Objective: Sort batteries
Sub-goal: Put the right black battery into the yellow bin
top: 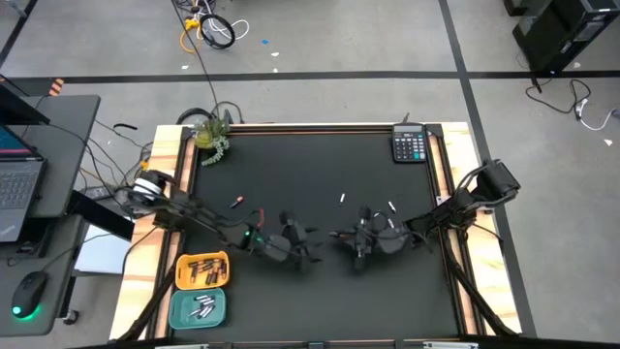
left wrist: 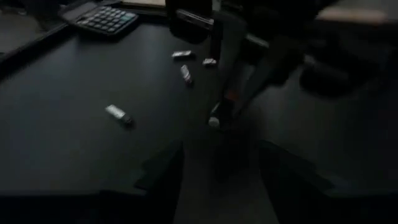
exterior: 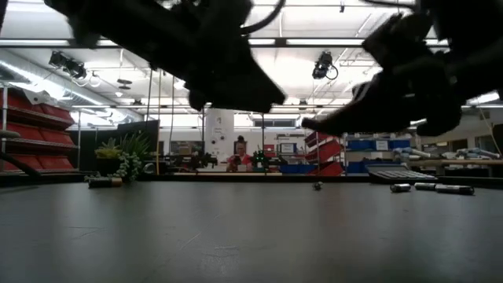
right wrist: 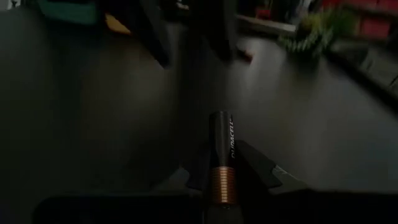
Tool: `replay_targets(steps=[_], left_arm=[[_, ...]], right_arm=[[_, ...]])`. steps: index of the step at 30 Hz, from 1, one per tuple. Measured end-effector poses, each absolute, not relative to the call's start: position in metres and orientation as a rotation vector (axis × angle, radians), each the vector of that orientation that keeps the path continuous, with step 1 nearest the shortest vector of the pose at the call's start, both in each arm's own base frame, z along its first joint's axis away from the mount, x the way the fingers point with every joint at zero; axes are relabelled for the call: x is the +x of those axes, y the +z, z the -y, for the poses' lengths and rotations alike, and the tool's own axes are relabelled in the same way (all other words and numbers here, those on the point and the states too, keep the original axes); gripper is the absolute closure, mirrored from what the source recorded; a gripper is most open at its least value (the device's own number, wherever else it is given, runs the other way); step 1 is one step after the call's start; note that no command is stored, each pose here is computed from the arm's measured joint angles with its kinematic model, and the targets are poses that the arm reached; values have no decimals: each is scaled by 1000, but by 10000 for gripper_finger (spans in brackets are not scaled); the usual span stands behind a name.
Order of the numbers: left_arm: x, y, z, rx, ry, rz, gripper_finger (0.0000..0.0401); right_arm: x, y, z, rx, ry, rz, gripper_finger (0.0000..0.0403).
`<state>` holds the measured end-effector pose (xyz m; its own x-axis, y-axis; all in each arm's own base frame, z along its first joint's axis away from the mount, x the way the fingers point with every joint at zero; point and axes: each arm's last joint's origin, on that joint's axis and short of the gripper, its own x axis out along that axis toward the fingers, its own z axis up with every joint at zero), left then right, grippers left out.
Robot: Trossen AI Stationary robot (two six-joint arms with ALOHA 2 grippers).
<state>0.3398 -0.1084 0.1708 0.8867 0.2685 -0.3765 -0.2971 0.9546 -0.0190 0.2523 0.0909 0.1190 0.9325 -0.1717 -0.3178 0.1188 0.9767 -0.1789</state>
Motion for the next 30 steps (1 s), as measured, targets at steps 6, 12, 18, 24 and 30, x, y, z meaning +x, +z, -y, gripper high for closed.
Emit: replay_targets(steps=[6, 12, 18, 24, 30], left_arm=[[353, 168, 97, -210, 224, -312, 208], [357, 173, 92, -264, 194, -258, 212], [358, 177, 90, -298, 233, -216, 255], [360, 177, 84, -334, 222, -213, 340], [361, 179, 83, -342, 191, -216, 393]], right_arm=[[260, 134, -107, -292, -168, -276, 349], [263, 139, -109, -334, -176, -258, 349], [264, 140, -110, -349, -175, -253, 349], [264, 141, -109, -368, -181, -245, 349], [265, 142, -108, -370, -182, -240, 349]])
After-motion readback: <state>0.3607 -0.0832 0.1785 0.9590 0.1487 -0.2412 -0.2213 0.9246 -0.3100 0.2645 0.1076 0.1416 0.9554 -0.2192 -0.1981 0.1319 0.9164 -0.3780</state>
